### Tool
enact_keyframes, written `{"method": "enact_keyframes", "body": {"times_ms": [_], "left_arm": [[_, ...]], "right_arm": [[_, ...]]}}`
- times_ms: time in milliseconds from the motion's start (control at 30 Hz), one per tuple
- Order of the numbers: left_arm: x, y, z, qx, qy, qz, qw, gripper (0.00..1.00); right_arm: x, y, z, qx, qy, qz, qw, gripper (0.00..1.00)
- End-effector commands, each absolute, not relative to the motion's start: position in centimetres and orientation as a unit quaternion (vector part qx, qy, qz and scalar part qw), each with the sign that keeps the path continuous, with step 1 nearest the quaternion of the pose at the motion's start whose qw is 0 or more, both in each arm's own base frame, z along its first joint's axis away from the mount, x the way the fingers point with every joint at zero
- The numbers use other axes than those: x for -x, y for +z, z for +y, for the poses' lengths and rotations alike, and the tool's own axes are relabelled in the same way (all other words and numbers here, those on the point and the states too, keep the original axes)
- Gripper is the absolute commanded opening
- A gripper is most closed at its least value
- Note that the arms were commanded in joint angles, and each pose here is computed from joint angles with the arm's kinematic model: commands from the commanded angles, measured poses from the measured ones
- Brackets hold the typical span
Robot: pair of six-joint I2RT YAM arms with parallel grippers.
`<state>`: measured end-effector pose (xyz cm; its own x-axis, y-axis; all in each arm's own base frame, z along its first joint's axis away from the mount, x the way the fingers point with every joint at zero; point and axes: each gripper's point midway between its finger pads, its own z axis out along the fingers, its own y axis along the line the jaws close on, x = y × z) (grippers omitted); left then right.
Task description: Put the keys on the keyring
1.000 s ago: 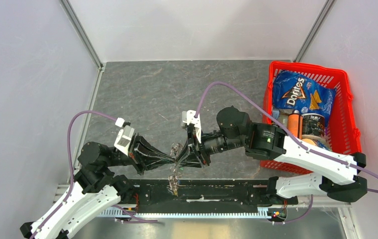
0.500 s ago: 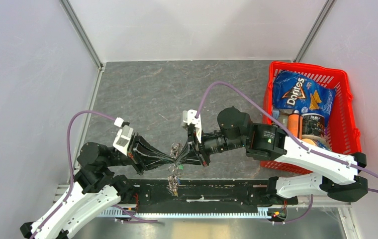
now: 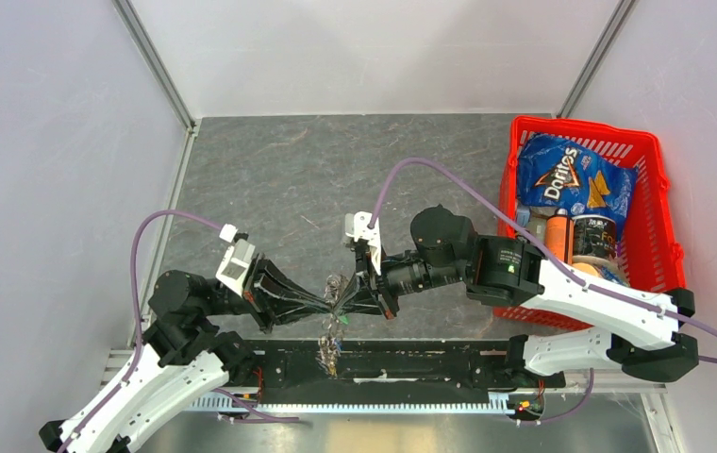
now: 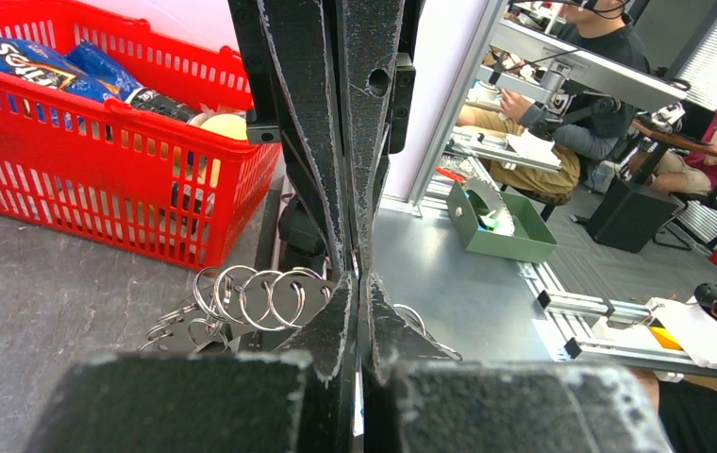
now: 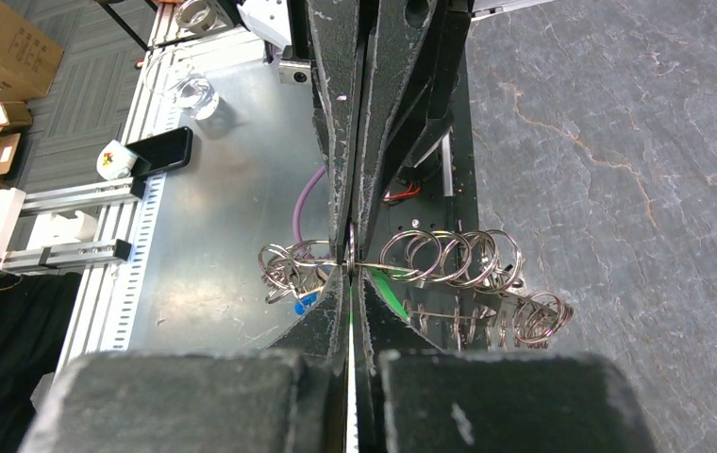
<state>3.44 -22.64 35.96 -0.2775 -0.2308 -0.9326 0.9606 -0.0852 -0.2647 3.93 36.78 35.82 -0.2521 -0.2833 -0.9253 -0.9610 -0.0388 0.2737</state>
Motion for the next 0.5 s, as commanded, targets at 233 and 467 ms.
{"method": "enact_keyframes", "body": {"times_ms": [233, 467], "left_arm": [[-3.0, 36.3, -22.8, -0.382, -0.646, 0.479, 0.456, 0.10], [-2.6, 36.0, -23.1, -0.402, -0.644, 0.495, 0.423, 0.29]], "right_arm": [[-2.5, 39.9, 37.0, 0.527, 0.524, 0.559, 0.368, 0.00], [-1.8, 38.9, 36.5, 0.542, 0.516, 0.574, 0.333, 0.00]]}}
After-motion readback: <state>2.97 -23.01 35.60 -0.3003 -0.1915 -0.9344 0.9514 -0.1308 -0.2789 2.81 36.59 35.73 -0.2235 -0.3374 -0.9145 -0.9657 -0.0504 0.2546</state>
